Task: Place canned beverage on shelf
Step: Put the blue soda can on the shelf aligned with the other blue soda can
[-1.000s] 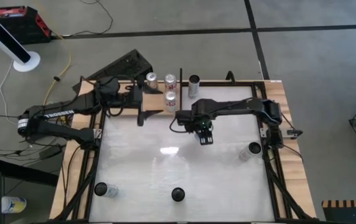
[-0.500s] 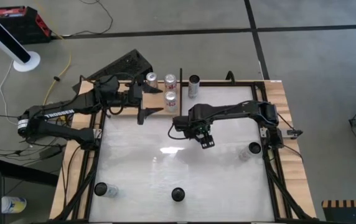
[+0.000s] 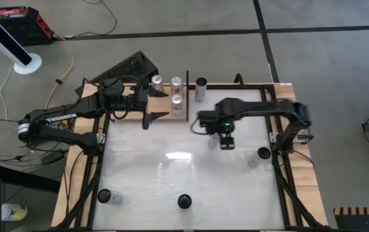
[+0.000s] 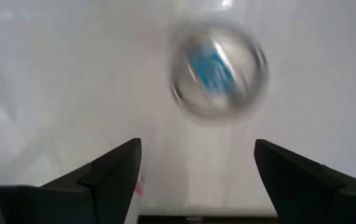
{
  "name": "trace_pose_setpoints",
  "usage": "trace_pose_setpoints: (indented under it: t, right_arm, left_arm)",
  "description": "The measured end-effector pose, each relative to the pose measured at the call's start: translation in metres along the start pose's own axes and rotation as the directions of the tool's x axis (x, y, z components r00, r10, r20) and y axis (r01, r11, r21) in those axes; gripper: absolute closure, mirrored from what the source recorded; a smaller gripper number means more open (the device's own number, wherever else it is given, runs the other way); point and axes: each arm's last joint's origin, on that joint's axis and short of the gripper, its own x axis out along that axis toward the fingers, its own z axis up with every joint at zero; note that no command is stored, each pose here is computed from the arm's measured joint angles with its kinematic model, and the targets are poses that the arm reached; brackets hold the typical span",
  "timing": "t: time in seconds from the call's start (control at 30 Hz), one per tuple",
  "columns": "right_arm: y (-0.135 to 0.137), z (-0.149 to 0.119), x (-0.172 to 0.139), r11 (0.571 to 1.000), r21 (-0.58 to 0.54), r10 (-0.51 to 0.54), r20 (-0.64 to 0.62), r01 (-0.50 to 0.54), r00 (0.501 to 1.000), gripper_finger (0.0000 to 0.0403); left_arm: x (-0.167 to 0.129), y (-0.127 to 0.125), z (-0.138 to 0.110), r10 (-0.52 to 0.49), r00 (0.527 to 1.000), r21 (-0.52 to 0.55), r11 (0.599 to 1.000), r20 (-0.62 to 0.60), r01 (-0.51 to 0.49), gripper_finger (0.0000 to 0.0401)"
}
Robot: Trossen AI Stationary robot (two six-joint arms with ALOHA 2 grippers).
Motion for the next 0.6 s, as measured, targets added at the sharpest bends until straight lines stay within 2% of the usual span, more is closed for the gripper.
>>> trace_pose_setpoints:
  t: [0.1, 0.23, 0.37, 0.47, 0.6]
  right_arm:
    - [0.001, -0.030, 0.004, 0.994, 0.111, -0.006, 0.114, -0.006, 0.993, 0.0081]
    - [0.003, -0.061, 0.026, 0.974, 0.222, -0.018, 0.250, -0.040, 0.968, 0.0092]
    - [0.005, -0.070, 0.055, 0.956, 0.280, -0.038, 0.395, -0.081, 0.918, 0.0124]
    - [0.006, -0.068, 0.075, 0.954, 0.281, -0.042, 0.469, -0.104, 0.882, 0.0177]
    - [0.006, -0.062, 0.096, 0.958, 0.270, -0.044, 0.480, -0.100, 0.876, 0.0291]
  left_arm:
    - [0.000, -0.001, -0.002, -0.009, 1.000, 0.006, 1.000, -0.021, 0.009, 0.0079]
    - [0.000, -0.001, -0.003, -0.012, 0.999, 0.018, 1.000, -0.030, 0.012, 0.0079]
    - [0.000, -0.001, -0.004, -0.015, 0.999, 0.015, 1.000, -0.043, 0.016, 0.0079]
    - [0.000, -0.002, -0.009, -0.044, 0.995, 0.000, 0.999, -0.087, 0.044, 0.0079]
    - [-0.001, -0.005, -0.016, -0.101, 0.983, -0.052, 0.994, -0.156, 0.093, 0.0079]
